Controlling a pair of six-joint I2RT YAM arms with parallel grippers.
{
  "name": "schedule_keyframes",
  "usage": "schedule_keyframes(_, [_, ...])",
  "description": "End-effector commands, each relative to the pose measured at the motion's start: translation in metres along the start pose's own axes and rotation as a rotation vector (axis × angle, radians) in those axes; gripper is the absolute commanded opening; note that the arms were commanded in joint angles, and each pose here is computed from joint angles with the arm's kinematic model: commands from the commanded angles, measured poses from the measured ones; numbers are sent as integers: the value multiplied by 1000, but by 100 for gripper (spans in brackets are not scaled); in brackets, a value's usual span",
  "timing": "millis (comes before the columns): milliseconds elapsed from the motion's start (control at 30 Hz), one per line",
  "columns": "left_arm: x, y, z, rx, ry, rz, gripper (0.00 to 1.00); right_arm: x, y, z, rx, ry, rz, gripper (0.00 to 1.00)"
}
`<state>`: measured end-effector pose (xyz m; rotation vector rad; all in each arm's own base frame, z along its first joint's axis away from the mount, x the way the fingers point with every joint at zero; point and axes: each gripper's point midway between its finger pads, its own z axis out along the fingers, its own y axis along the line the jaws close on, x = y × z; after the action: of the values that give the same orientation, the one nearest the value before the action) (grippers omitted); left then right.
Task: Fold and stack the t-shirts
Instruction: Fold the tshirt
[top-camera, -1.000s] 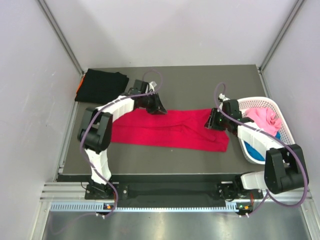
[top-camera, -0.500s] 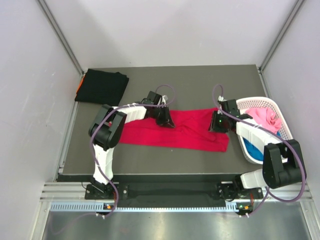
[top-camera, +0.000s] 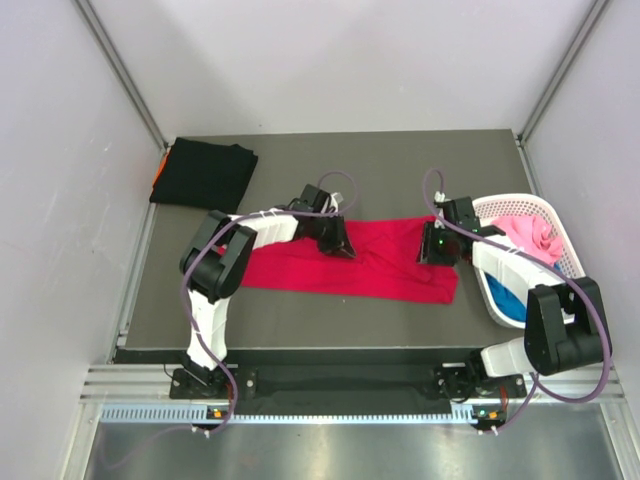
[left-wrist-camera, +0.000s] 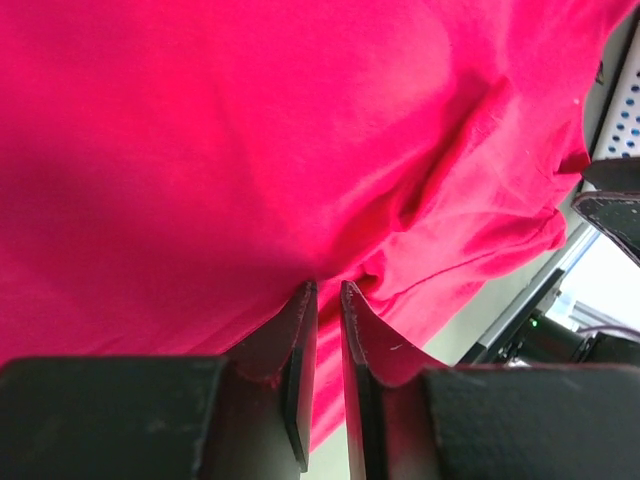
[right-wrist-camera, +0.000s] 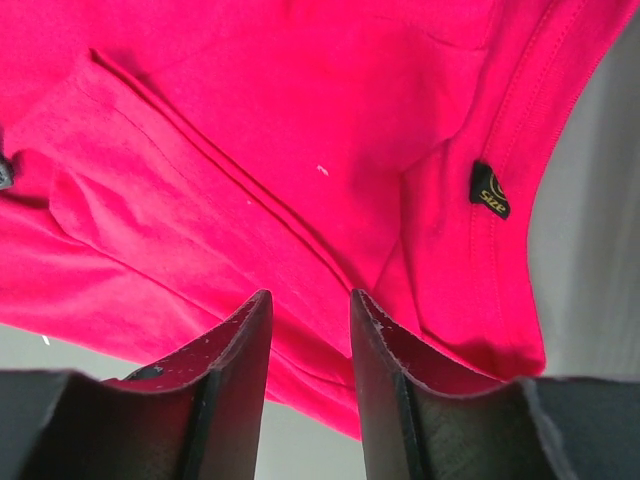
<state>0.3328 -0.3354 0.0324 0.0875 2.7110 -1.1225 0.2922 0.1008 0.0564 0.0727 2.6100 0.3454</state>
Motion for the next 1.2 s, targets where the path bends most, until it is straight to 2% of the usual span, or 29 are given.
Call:
schedule_keyframes(0, [-16,-35,-9,100,-49,74,21,-11,-2,-5,-4,-13,-29,40])
schedule_keyframes(167, [-28,-60,-19,164,-57,129,24,-8,-12,-7,16,-27,24,45])
schedule_keyframes(433, [-58,-74,-15,171,-108,239,31,5,-23,2,46,-14,106,45])
schedule_keyframes(600, [-61,-63,-1,145,-90,301,31,14,-21,7,24,-19,158,45])
schedule_keyframes(767, [-52,-54,9,159,-54,303,31,16,-19,7,7,-46,181,44])
schedule_keyframes(967, [-40,-53,19,205,-12,277,30,12,-17,3,-3,-73,180,32])
schedule_keyframes(1067, [-38,-57,20,220,-8,278,30,10,-16,1,-4,-77,178,21])
schedule_keyframes(1100, [-38,-57,20,220,-8,277,29,9,-16,-1,-6,-85,174,12])
schedule_keyframes(1167, [-40,-59,19,221,-13,280,29,8,-15,-3,-10,-88,166,4])
